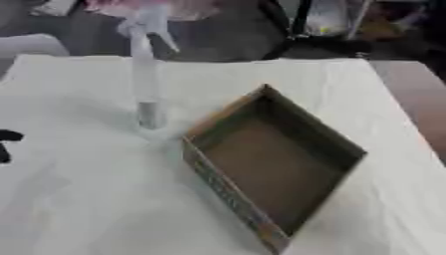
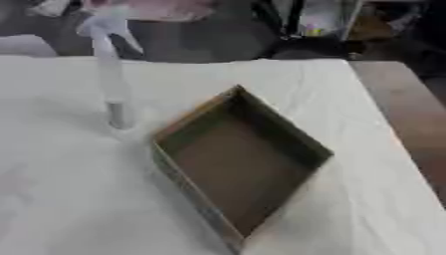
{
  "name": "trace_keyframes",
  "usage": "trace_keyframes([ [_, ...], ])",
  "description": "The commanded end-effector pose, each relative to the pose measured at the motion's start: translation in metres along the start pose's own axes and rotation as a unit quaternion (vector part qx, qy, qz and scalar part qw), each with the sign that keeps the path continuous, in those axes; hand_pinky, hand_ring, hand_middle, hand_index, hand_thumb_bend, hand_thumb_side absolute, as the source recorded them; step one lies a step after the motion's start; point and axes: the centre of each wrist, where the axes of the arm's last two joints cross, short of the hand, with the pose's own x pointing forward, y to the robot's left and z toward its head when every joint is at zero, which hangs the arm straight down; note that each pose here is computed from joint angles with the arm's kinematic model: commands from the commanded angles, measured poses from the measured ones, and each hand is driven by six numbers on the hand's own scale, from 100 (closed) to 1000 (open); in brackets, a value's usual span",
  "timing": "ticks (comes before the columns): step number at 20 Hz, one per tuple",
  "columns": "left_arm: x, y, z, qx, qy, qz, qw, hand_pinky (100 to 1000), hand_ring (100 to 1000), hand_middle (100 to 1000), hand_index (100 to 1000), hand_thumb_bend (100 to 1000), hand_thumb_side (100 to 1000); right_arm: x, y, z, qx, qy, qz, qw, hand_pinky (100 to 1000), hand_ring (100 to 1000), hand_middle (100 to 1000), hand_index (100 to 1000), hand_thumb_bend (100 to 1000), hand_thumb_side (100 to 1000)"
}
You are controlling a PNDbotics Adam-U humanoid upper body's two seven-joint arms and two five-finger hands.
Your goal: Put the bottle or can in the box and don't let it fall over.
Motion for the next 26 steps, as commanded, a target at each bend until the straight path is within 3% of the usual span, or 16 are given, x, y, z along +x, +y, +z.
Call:
trace_keyframes([
  [1,0.009,0.005,-0.008,-0.032,-0.022,-0.021,0.999,619,364,924,919,173,788,0.01,-0.001,-0.005,0.012,-0.014,0.013,1.0,1000,1000,1000,986,100,429],
  [6,0.018,0.021,-0.01,-0.079,-0.049,-0.067,0.993,625,356,923,924,136,778,0.01,-0.001,-0.006,0.016,-0.012,0.014,1.0,1000,1000,1000,986,100,428],
  [13,0.045,0.055,-0.025,-0.146,-0.09,-0.156,0.973,650,377,939,935,100,776,0.011,-0.002,-0.006,0.023,-0.007,0.017,1.0,1000,1000,1000,986,100,426],
  [20,0.079,0.079,-0.052,-0.217,-0.034,-0.297,0.929,675,336,940,945,100,814,0.012,-0.004,-0.008,0.035,-0.005,0.022,0.999,1000,1000,1000,984,100,411],
  [26,0.103,0.082,-0.08,-0.303,0.018,-0.351,0.886,704,326,944,951,100,869,0.011,-0.005,-0.007,0.039,0.0,0.026,0.999,1000,1000,1000,983,100,405],
])
